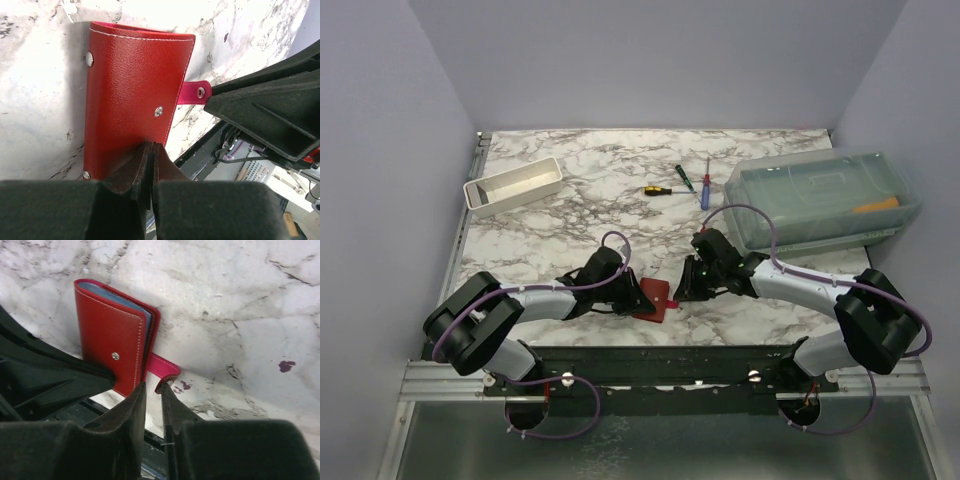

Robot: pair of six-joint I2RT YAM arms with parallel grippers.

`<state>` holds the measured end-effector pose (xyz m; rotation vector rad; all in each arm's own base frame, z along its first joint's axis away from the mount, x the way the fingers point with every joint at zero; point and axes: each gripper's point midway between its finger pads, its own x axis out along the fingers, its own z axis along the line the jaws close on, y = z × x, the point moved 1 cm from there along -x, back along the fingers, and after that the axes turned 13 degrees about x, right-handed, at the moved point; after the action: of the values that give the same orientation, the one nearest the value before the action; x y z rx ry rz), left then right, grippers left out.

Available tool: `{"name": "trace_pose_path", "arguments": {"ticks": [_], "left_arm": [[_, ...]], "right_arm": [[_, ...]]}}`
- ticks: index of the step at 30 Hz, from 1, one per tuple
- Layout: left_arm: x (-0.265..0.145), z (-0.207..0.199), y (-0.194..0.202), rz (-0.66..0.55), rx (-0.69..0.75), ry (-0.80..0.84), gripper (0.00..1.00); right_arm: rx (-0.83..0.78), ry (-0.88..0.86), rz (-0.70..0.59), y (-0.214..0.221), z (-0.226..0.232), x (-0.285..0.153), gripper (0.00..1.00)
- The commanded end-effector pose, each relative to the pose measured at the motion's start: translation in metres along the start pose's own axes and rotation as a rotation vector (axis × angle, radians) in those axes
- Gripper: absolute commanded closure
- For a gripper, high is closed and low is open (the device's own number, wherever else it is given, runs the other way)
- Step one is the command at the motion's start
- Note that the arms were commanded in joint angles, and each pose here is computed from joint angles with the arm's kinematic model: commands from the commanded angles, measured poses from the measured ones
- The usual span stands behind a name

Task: Put the credit cards into the card holder
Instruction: Close the card holder at the center of the board.

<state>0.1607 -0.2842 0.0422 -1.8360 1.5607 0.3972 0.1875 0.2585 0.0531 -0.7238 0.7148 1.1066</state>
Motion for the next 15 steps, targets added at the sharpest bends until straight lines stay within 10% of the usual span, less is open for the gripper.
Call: {"name": "trace_pose_path", "arguments": {"ticks": [1, 15], "left_arm": [[0.004, 0.020, 0.013, 0.035, -0.009, -0.081, 0.96], [0.003, 0.020, 0.013, 0.027, -0.007, -0.079, 0.97]], "right_arm": [[0.008, 0.100, 0.006, 0.003, -0.018, 0.001, 0.77], [0.063, 0.190, -0.003, 0.005, -0.037, 0.003, 0.78]]}}
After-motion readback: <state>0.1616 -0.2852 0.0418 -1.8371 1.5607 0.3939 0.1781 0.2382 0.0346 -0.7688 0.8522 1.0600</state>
